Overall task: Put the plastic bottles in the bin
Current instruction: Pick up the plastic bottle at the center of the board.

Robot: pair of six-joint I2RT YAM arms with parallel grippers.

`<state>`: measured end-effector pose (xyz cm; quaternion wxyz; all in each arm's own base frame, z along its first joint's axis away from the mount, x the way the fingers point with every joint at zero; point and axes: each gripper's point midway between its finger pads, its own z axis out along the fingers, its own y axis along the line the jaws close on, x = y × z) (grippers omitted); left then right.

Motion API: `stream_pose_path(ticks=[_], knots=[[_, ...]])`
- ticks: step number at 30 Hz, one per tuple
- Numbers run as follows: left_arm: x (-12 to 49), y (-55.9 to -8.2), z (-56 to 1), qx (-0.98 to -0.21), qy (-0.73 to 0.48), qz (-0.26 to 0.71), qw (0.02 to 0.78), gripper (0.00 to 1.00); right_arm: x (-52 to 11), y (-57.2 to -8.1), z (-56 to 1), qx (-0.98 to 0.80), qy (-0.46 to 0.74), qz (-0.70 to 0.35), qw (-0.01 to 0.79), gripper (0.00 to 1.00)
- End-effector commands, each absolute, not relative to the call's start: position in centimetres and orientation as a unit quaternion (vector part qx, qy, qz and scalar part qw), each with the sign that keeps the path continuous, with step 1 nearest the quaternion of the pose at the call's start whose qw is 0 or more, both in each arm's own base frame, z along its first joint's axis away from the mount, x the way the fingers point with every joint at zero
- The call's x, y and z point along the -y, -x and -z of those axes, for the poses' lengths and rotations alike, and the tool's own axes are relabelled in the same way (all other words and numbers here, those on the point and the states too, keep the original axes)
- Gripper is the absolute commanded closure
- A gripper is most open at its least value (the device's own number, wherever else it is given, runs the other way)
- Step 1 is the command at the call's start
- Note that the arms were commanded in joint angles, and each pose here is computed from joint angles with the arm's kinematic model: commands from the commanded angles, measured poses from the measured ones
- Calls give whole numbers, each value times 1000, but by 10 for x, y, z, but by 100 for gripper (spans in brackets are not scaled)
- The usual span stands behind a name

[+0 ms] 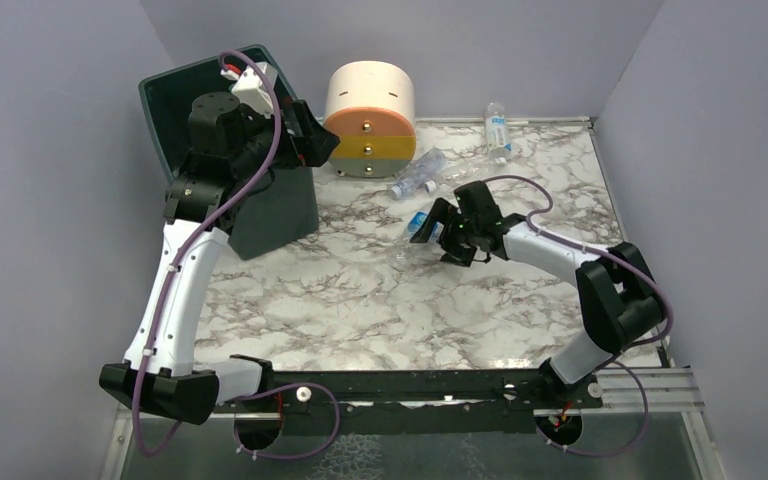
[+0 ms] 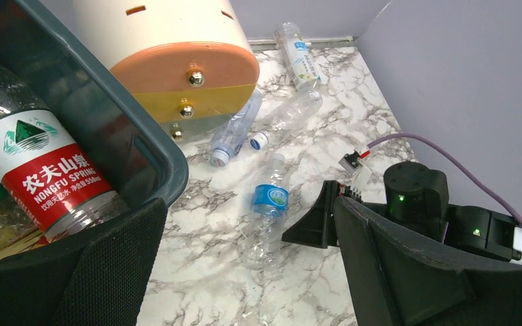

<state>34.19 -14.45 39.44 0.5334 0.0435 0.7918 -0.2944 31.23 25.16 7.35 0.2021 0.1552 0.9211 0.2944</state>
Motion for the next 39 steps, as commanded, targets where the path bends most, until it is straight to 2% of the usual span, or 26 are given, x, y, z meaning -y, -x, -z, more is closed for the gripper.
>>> stream_pose_path(ticks=[1,12,27,30,35,39], knots=[[147,-335,-403,-777,-57,302,550,1,-246,-321,-66,-922,-234,-234,200,0],[151,-327,-403,-773,-66,314,548,1,-279,-333,-55,-934,-240,-183,192,1],[152,-322,-403,-771,-68,322,546,1,-284,-331,-23,-950,-221,-121,187,1],[155,-321,-403,-770,-71,328,542,1,-284,-330,-19,-951,-216,-117,187,8],[160,-316,-405,-768,-80,343,535,1,-280,-329,-26,-951,-202,-120,202,33],[166,-313,-407,-765,-89,359,527,1,-276,-330,-45,-947,-182,-132,231,44]])
